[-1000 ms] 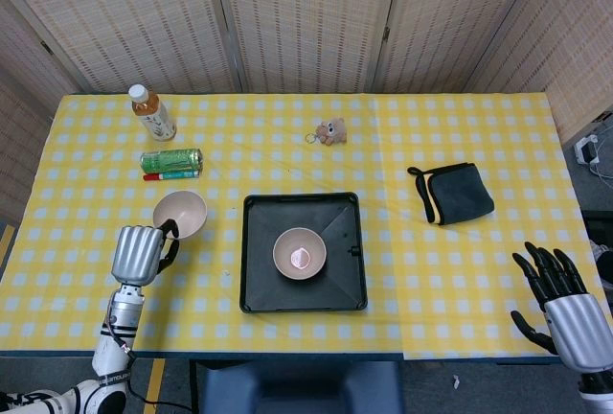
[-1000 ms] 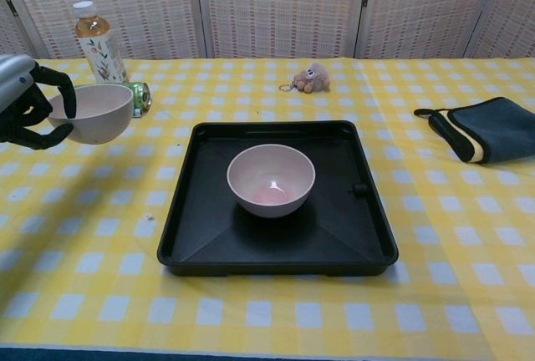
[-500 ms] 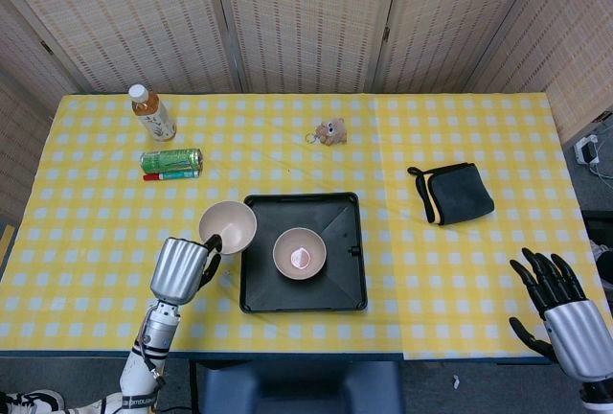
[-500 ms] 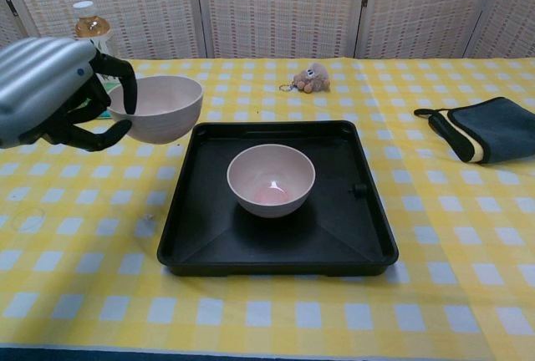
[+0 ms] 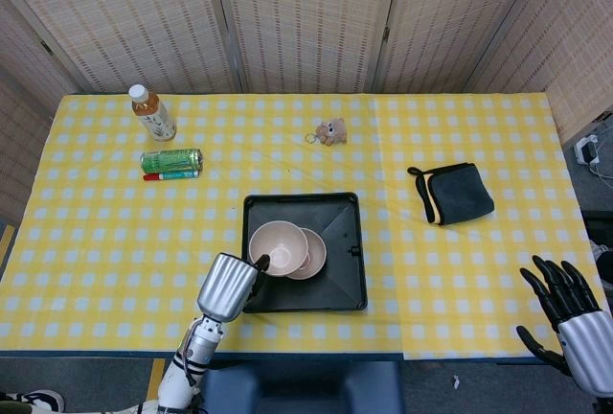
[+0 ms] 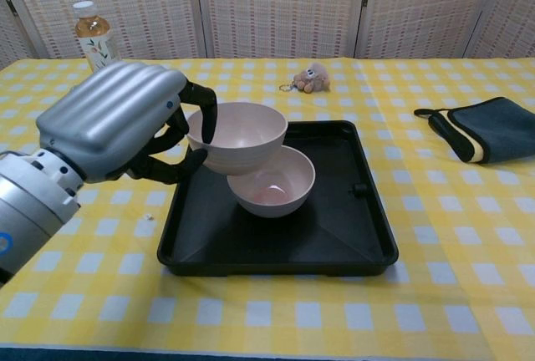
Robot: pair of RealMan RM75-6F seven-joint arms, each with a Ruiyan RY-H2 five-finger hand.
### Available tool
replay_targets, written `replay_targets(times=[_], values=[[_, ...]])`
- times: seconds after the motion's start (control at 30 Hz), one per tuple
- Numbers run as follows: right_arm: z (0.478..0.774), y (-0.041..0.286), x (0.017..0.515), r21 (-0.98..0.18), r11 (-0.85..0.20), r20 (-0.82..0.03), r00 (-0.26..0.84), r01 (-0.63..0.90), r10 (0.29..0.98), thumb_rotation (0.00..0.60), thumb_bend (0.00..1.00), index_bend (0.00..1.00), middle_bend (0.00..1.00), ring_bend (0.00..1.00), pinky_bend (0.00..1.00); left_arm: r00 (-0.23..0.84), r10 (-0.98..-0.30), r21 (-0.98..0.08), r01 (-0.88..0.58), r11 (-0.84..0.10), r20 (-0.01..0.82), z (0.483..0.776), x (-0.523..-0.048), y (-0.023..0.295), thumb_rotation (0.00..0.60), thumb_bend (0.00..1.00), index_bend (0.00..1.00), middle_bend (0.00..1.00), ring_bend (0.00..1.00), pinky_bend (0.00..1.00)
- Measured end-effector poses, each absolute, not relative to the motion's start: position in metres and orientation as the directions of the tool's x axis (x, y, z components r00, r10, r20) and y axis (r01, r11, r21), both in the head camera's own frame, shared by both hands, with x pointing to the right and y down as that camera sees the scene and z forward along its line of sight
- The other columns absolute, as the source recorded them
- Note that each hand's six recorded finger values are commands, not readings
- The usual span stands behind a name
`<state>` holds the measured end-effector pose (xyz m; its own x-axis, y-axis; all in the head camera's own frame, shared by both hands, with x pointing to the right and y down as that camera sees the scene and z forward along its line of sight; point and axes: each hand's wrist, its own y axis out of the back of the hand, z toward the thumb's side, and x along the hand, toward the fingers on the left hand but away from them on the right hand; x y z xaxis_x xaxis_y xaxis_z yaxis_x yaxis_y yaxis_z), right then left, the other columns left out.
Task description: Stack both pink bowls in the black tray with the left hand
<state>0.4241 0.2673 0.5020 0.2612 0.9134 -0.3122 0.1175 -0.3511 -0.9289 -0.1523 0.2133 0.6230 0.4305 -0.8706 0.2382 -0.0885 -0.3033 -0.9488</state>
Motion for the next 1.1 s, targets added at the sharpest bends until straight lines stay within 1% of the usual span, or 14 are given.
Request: replay_targets(times=[0.33, 0.6, 0.9, 1.1], values=[[0.499, 0.267, 0.428, -0.928, -0.35, -0.31, 0.252, 0.13, 0.917, 0.6, 0.32, 0.0, 0.0, 0.0, 0.0, 0.452, -0.865, -0.937, -0.153, -0.315, 0.217, 0.63, -0.124, 0.213, 0.6, 0.44, 0.59, 1.0, 1.0, 1.0], [0.5, 0.264, 0.433, -0.927, -0.35, -0.314, 0.234, 0.132, 0.92, 0.6, 0.31, 0.0, 0.0, 0.0, 0.0, 0.47, -0.853, -0.936, -0.134, -0.324, 0.228, 0.648, -0.109, 0.208, 0.6, 0.44, 0.59, 1.0, 1.0, 1.0], [0.499, 0.262, 0.438, -0.928, -0.346, -0.314, 0.214, 0.136, 0.925, 0.6, 0.31, 0.0, 0.0, 0.0, 0.0, 0.448, -0.855, -0.931, -0.119, -0.346, 0.261, 0.67, -0.114, 0.199, 0.6, 0.44, 0.59, 1.0, 1.0, 1.0], [0.502, 0.262, 0.437, -0.927, -0.354, -0.323, 0.213, 0.126, 0.922, 0.6, 0.32, 0.0, 0.0, 0.0, 0.0, 0.464, -0.846, -0.931, -0.111, -0.349, 0.262, 0.673, -0.115, 0.204, 0.6, 0.44, 0.59, 1.0, 1.0, 1.0]])
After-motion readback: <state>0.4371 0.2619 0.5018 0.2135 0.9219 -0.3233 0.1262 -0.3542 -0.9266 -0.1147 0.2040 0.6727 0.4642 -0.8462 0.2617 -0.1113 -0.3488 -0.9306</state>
